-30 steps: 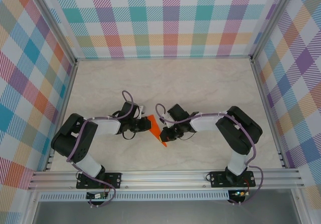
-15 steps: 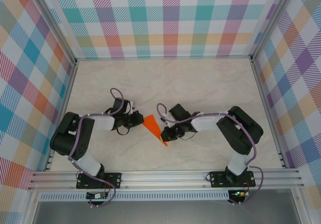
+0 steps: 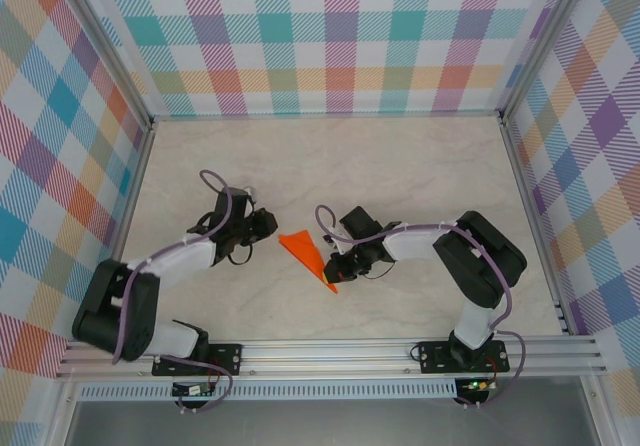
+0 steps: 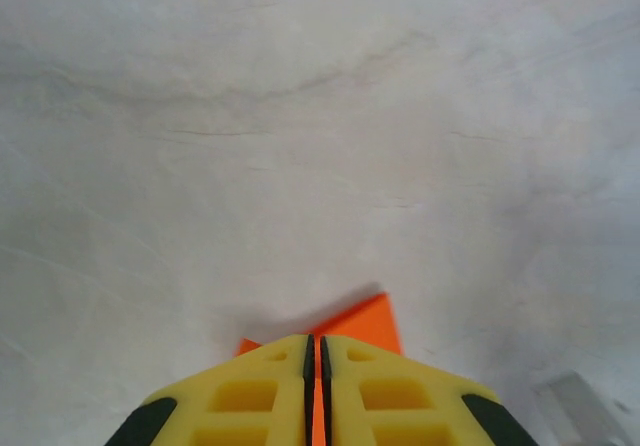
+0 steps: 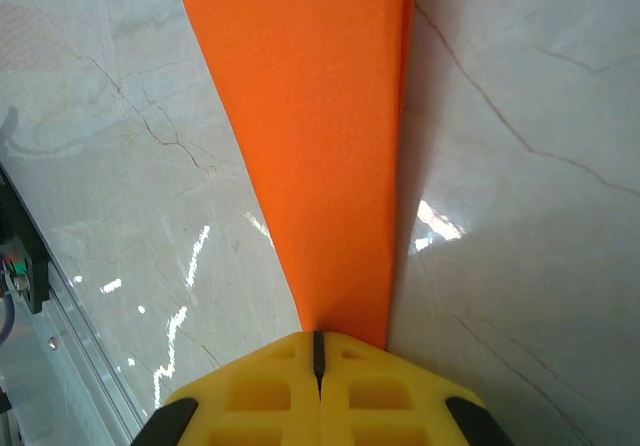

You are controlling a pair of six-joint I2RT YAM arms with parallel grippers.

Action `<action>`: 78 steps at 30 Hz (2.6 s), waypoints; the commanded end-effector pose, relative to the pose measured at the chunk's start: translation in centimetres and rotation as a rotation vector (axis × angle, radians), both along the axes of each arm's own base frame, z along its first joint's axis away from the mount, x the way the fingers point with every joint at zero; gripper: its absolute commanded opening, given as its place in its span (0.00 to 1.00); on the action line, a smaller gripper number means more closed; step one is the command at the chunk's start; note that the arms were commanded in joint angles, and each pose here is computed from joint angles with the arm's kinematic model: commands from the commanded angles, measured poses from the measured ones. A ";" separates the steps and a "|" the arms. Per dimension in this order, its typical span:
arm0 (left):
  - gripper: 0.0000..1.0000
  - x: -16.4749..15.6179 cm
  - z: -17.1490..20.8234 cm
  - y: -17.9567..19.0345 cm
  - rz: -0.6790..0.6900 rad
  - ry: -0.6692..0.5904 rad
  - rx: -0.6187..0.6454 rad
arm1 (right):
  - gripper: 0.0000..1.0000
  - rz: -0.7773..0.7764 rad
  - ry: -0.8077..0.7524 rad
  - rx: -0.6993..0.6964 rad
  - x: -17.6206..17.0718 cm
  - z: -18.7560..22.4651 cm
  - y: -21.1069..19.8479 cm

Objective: Fold a paper plane with a square sheet of paper (pick it up from the middle)
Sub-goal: Fold the wing for the fifth time at the center of the table.

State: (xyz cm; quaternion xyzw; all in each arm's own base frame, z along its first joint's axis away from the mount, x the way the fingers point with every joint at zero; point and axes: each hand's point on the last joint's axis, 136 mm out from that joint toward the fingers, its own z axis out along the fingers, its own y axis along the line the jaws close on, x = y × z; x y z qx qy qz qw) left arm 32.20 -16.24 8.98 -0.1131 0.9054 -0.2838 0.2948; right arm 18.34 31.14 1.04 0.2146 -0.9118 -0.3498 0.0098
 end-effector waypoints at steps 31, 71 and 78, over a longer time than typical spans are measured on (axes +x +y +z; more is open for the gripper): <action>0.02 -7.8 -9.1 -8.5 -0.256 0.181 0.075 | 0.00 -0.044 0.209 -0.375 -4.9 -6.2 -7.3; 0.51 -1.3 -2.6 6.1 0.195 0.215 0.273 | 0.47 -0.141 -0.055 -0.094 2.3 5.8 -1.0; 0.76 -4.1 0.0 6.8 0.240 0.273 0.403 | 0.71 -0.290 -0.207 -0.086 5.8 9.1 -3.6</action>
